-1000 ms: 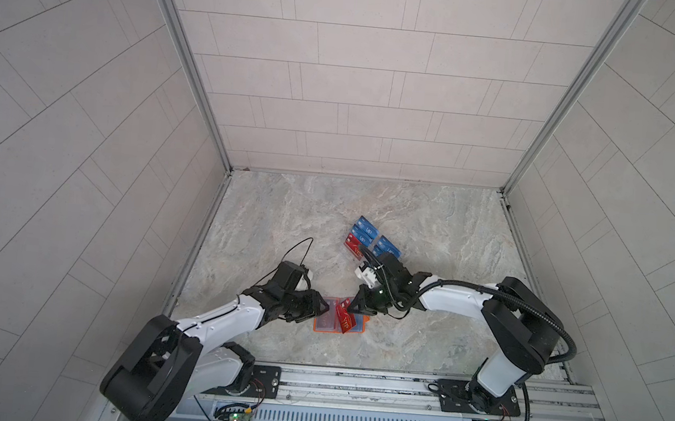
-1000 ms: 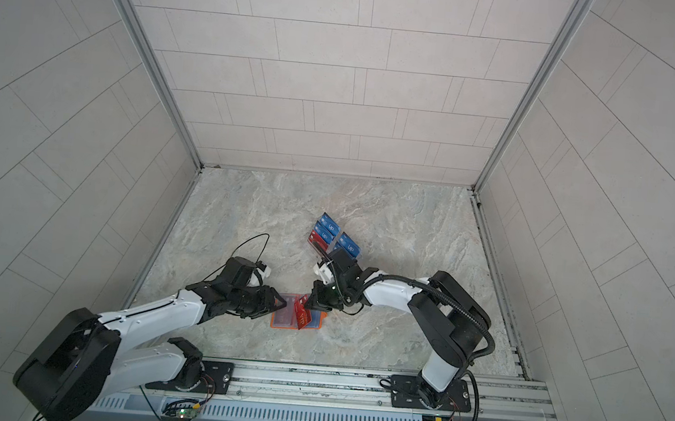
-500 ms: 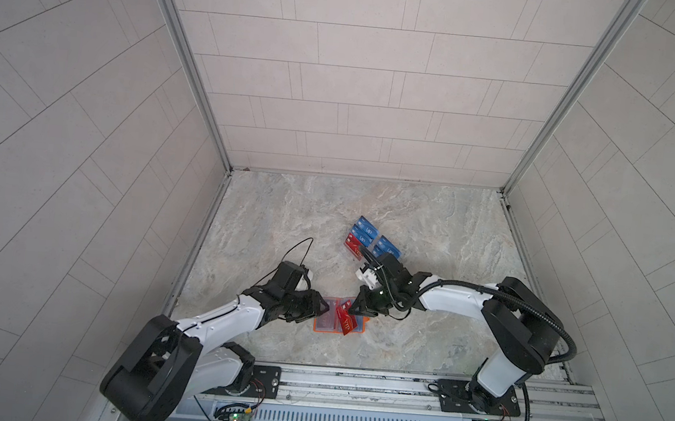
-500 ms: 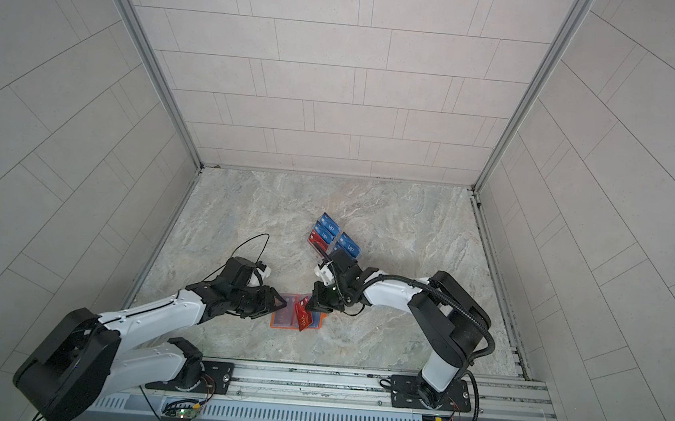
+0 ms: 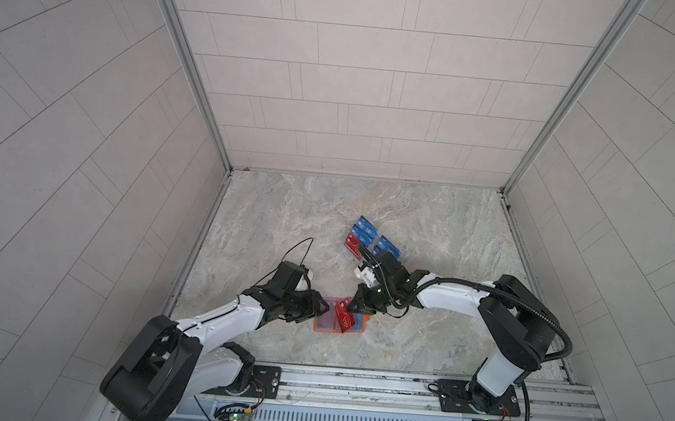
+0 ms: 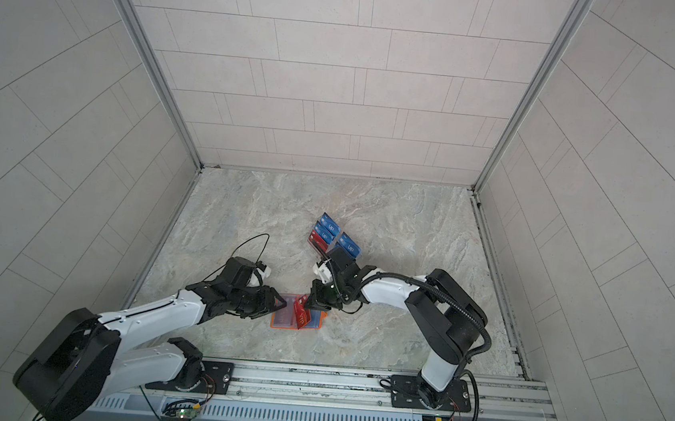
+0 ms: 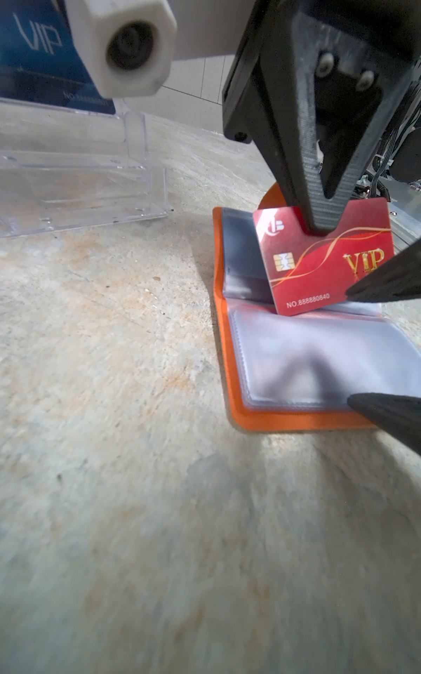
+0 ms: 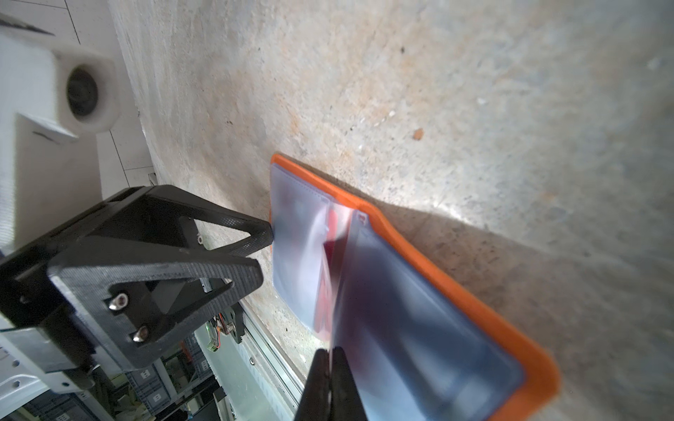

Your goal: Put the credit cards into the card holder

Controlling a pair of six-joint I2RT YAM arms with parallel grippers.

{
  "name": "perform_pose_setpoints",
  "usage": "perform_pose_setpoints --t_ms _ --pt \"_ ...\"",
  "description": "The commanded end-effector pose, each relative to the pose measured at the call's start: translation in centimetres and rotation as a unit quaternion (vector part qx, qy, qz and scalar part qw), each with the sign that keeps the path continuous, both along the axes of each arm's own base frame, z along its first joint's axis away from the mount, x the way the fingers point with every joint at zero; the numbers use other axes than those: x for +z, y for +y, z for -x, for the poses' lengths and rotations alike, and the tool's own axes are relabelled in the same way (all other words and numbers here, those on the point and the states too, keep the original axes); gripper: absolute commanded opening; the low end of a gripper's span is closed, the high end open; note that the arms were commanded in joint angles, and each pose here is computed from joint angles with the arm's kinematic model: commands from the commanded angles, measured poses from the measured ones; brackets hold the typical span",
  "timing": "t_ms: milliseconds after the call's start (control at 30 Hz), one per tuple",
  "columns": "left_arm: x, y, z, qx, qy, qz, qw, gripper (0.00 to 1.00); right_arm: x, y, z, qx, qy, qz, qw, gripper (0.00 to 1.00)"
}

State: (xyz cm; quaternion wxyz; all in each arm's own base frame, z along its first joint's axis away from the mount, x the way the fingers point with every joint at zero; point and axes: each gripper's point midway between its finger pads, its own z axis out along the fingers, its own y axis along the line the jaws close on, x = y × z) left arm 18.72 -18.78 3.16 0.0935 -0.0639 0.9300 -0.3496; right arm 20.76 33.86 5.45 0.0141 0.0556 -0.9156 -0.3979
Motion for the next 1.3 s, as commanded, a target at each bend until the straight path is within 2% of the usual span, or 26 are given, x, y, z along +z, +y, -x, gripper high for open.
perform_pose_setpoints --t_ms 0,300,1000,1267 --pt "-0.6 0.4 0.7 -0.005 0.006 -0.011 1.0 0.45 -0.3 0.2 -0.4 -0.007 0.002 0.004 1.0 0.0" --pt "-0.6 0.4 0.8 -0.004 0.006 -0.011 1.0 0.45 -0.4 0.4 -0.7 -0.012 0.0 0.001 1.0 0.0" --pt "-0.5 0.4 0.7 -0.005 0.004 -0.012 1.0 0.45 -0.8 -1.1 2.2 -0.003 0.03 0.027 0.999 0.0" --pt "-0.4 0.4 0.7 -0.004 0.003 -0.012 1.0 0.45 -0.7 -0.5 1.9 0.001 0.032 0.025 0.999 0.0"
